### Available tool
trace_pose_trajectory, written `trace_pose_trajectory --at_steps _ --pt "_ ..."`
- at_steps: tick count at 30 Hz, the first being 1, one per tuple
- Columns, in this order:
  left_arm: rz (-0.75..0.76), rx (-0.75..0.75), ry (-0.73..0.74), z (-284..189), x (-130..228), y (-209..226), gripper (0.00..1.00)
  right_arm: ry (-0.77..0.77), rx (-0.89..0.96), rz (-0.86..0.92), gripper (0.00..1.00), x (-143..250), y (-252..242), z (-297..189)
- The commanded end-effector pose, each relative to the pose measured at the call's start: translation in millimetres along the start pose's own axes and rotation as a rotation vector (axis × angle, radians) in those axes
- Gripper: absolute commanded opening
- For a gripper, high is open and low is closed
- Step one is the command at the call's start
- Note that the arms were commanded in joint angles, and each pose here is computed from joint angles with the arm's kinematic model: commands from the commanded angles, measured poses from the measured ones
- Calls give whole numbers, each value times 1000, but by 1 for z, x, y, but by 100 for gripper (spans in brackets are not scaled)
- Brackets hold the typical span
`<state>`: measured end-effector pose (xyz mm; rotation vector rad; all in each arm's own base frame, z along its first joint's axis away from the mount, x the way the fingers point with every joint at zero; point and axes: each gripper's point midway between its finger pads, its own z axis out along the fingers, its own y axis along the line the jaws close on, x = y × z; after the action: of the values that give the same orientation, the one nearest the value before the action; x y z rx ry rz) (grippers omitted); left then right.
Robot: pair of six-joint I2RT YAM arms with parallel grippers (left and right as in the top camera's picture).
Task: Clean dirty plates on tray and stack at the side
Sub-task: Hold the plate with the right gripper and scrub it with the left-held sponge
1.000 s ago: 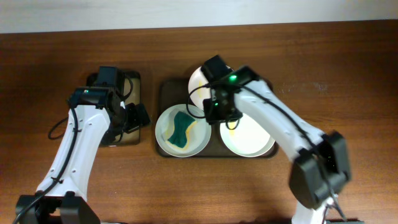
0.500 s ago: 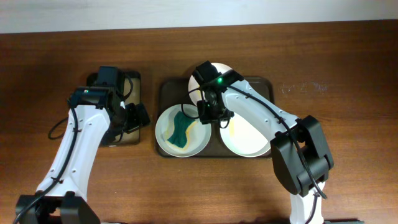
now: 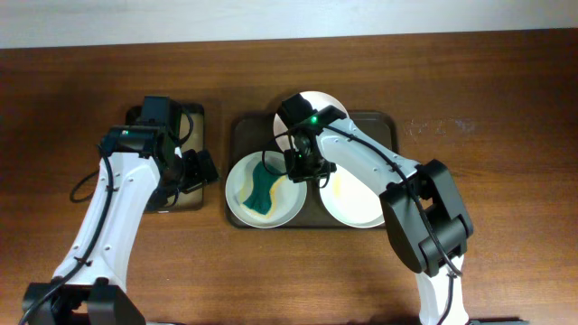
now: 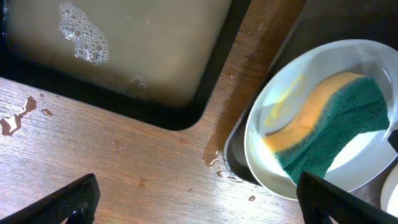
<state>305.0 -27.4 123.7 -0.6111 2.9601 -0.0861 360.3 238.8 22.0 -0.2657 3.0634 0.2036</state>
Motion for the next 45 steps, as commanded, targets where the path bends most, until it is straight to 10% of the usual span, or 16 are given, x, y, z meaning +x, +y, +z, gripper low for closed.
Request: trace_pose_trajectory --at_steps 1,18,23,27,31,45 --pt "14 3 -4 1 -3 -2 100 41 9 -10 33 13 -2 14" --pt "244 245 -3 43 18 -62 89 97 -25 4 13 35 -4 33" --pt "320 306 -43 58 25 -90 64 98 -25 4 26 35 -4 33" --pt "392 334 -63 69 29 -113 71 108 -21 5 53 38 -5 33" --pt "516 338 -61 86 38 -130 78 108 -21 5 4 38 -5 33" --pt "528 310 -11 126 42 -133 70 108 -21 5 4 38 -5 33"
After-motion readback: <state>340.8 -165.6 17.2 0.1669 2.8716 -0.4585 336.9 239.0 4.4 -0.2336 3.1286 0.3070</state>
